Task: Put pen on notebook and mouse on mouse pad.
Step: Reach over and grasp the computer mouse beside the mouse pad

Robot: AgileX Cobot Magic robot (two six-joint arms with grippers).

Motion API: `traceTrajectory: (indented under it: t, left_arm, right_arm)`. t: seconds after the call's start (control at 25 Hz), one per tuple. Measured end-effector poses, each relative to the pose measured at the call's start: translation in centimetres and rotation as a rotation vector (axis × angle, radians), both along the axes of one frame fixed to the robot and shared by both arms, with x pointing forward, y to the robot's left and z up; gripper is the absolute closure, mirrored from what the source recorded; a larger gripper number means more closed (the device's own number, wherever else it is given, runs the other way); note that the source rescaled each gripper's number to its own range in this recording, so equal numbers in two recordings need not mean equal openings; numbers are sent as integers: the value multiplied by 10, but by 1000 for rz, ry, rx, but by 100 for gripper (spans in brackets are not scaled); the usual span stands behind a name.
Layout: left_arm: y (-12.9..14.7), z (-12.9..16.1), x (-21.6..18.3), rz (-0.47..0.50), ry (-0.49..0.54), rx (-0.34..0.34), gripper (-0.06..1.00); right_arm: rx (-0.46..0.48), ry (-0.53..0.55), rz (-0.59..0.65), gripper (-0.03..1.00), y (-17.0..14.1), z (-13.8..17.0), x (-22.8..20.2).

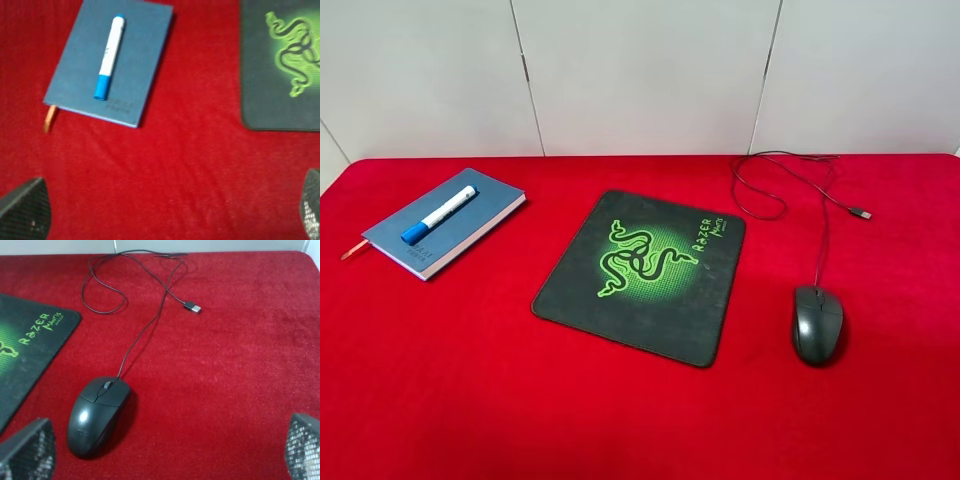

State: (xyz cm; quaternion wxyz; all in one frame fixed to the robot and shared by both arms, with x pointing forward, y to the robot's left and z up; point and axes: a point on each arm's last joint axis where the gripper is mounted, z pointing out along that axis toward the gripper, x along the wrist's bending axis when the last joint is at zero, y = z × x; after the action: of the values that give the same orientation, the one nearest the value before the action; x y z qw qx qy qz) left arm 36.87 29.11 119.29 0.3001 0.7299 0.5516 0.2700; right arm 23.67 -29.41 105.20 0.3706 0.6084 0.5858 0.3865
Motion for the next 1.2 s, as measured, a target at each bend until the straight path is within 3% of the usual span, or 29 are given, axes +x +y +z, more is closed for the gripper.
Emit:
traceTrajectory:
  t: [0.32,0.48,0.68,0.96,1.2]
  left_arm:
    - [-7,-19,-65,-36,-112,-24,-5]
    - [-7,-41,-82,-36,-112,-24,-5]
    - [-4,-73,-97,-13,-94,22,-5]
    - [4,-110,-109,91,-169,33,-5]
    - [7,-141,-124,193,-192,-32,-5]
  right_arm:
    - [0,0,0,-3,0,0,0]
    - [0,0,0,-3,0,0,0]
    - [0,0,0,-3,0,0,0]
    - [0,0,0,-3,0,0,0]
    - [0,0,0,-3,0,0,0]
